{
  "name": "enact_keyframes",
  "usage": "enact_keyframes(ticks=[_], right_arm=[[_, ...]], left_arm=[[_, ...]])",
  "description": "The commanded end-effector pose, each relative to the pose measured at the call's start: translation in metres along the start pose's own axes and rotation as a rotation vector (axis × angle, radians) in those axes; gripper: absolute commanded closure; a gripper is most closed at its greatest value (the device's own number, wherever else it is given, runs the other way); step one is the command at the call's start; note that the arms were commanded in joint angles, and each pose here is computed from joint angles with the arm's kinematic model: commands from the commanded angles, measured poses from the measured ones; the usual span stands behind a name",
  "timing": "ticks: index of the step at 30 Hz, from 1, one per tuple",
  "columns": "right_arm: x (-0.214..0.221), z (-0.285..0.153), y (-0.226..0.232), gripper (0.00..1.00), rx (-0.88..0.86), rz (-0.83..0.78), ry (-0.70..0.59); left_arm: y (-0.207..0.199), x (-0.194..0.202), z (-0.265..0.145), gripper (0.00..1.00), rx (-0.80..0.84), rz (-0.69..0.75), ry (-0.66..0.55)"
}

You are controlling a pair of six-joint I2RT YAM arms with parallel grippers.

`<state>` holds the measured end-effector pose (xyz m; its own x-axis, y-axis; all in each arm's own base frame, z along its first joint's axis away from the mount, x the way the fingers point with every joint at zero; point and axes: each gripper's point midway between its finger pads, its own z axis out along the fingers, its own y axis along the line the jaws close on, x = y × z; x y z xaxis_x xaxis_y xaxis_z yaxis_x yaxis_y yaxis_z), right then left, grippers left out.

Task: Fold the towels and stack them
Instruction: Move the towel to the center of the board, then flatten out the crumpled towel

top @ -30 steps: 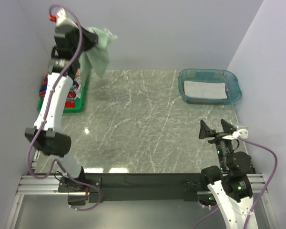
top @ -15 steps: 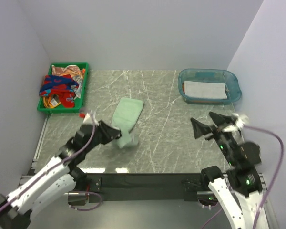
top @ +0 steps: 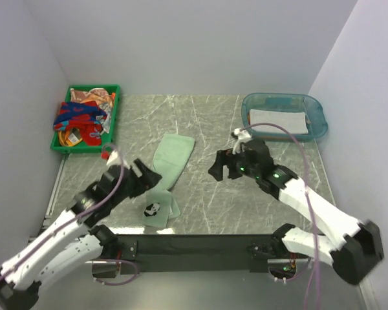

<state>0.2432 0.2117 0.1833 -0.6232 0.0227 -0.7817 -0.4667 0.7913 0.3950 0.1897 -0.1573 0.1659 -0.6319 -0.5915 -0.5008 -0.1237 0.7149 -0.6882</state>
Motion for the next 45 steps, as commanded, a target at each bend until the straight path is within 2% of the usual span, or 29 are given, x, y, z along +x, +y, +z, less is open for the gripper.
enact_keyframes(ticks=[1,2,4,6,8,10,12,13,15,16,17,19,20,22,23,25,34,39,42,45], right_arm=[[-0.011,0.028,-0.003,0.05,0.051,0.04,0.009],[-0.01,0.033,-0.003,0.06,0.051,0.041,0.008],[0.001,0.039,-0.003,0.09,0.047,0.051,0.022],[0.007,0.043,-0.005,0.17,0.044,0.067,0.006],[0.009,0.044,-0.007,0.24,0.039,0.073,-0.013],[0.019,0.046,-0.01,0.25,0.043,0.073,0.002],[0.028,0.048,-0.014,0.27,0.047,0.067,0.012],[0.029,0.047,-0.013,0.28,0.042,0.06,0.011],[0.034,0.047,-0.019,0.29,0.055,0.05,0.006],[0.034,0.046,-0.019,0.29,0.054,0.046,0.0],[0.037,0.046,-0.021,0.29,0.057,0.041,0.005],[0.035,0.046,-0.021,0.29,0.054,0.029,-0.016],[0.035,0.045,-0.02,0.29,0.049,0.026,-0.018],[0.036,0.046,-0.021,0.29,0.047,0.019,-0.02],[0.037,0.046,-0.021,0.29,0.045,0.017,-0.019],[0.037,0.046,-0.021,0.29,0.041,0.015,-0.029],[0.043,0.05,-0.021,0.28,0.026,0.014,-0.029],[0.048,0.049,-0.024,0.17,0.029,0.021,-0.029],[0.047,0.047,-0.024,0.17,0.028,0.02,-0.04],[0.046,0.045,-0.024,0.17,0.029,0.022,-0.053]], left_arm=[[-0.028,-0.034,0.006,0.19,-0.036,0.194,-0.058],[-0.027,-0.034,0.02,0.17,-0.087,0.222,-0.032],[-0.04,-0.047,0.028,0.16,-0.076,0.259,-0.029],[-0.043,-0.059,0.051,0.17,-0.079,0.278,-0.025],[-0.03,-0.075,0.079,0.21,-0.106,0.233,0.007],[-0.032,-0.109,0.1,0.22,-0.107,0.204,-0.046],[-0.019,-0.123,0.136,0.22,-0.154,0.213,-0.036],[-0.033,-0.138,0.146,0.23,-0.135,0.224,-0.055],[-0.016,-0.137,0.185,0.23,-0.2,0.26,0.0],[-0.029,-0.153,0.195,0.24,-0.193,0.276,-0.019],[-0.012,-0.144,0.221,0.24,-0.244,0.287,0.028],[-0.019,-0.161,0.24,0.27,-0.259,0.32,0.015],[-0.003,-0.15,0.258,0.3,-0.299,0.33,0.064],[-0.006,-0.161,0.272,0.32,-0.313,0.35,0.052],[0.008,-0.152,0.282,0.32,-0.351,0.356,0.089],[0.009,-0.16,0.291,0.33,-0.372,0.373,0.079],[0.034,-0.127,0.31,0.32,-0.467,0.47,0.158],[0.049,-0.117,0.312,0.32,-0.505,0.487,0.176],[0.057,-0.109,0.314,0.35,-0.529,0.501,0.194],[0.065,-0.098,0.318,0.45,-0.557,0.53,0.214]])
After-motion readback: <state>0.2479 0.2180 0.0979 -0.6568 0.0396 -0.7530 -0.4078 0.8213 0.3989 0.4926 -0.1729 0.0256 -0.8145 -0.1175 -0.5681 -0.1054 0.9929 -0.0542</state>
